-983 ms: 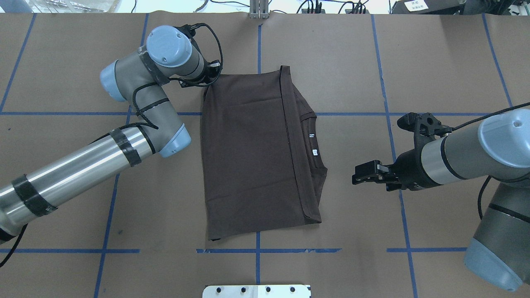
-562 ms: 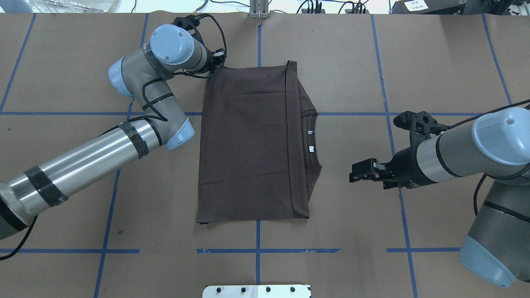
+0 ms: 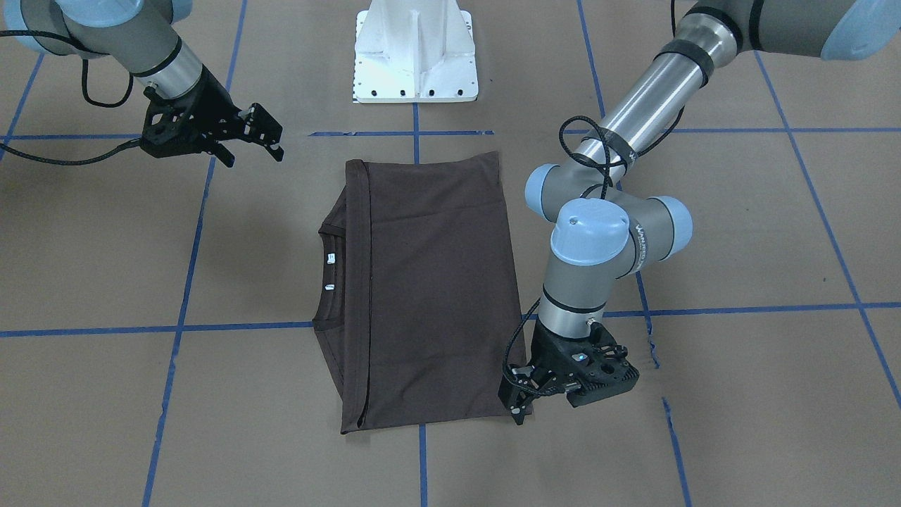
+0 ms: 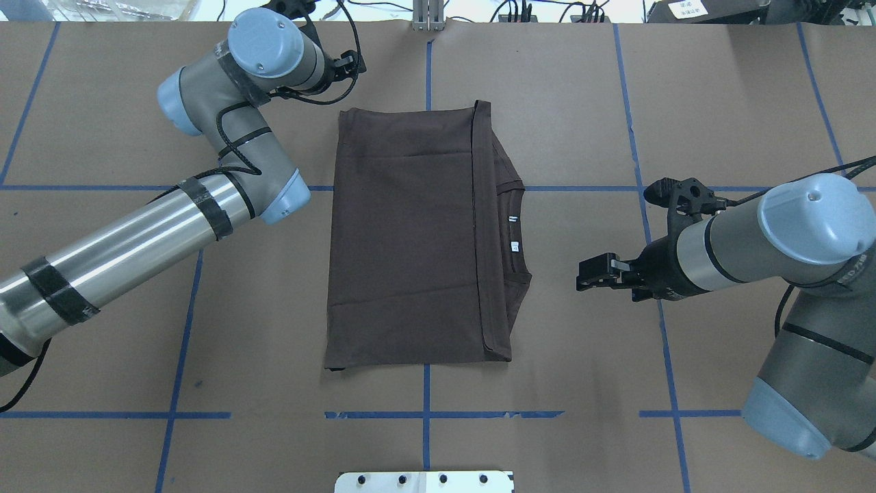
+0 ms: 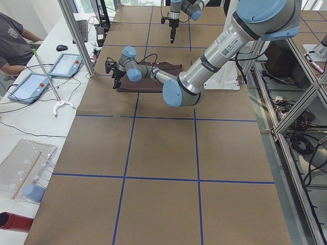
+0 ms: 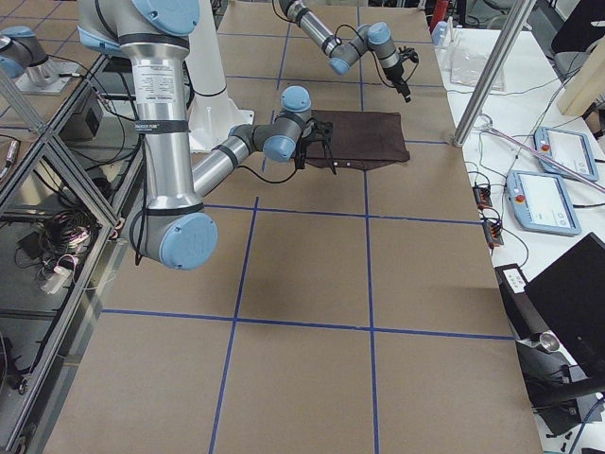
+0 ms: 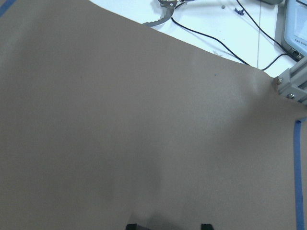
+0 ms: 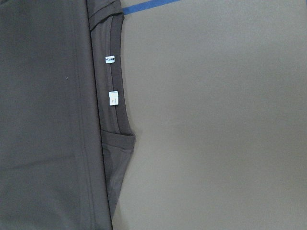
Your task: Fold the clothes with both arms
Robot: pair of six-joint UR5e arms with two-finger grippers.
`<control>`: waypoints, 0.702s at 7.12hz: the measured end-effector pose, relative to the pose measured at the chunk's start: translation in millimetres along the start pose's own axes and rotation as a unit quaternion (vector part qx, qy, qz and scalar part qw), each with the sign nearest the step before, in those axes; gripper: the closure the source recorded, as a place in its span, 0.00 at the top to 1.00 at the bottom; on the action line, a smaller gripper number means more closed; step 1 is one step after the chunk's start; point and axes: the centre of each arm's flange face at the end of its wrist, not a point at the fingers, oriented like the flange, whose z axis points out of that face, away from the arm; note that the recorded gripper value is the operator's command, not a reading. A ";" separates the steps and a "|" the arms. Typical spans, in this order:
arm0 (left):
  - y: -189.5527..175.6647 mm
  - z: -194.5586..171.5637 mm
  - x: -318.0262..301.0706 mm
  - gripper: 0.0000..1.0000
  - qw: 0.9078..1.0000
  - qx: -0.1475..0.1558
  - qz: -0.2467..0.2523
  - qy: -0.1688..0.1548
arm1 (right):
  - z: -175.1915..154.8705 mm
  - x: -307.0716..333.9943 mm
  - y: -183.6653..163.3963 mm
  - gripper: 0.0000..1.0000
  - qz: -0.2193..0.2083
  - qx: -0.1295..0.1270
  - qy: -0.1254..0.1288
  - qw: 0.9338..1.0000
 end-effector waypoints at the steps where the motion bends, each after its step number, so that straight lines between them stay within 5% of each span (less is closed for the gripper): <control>1: -1.8 -16.4 4.8 1.00 1.000 -0.003 0.009 -0.015 | 4.7 0.5 -4.8 1.00 -0.006 0.001 0.006 1.000; 5: 30.4 -90.9 -49.7 1.00 0.997 -0.055 0.049 0.002 | 18.2 -71.6 -8.0 1.00 -0.011 -0.003 0.067 0.998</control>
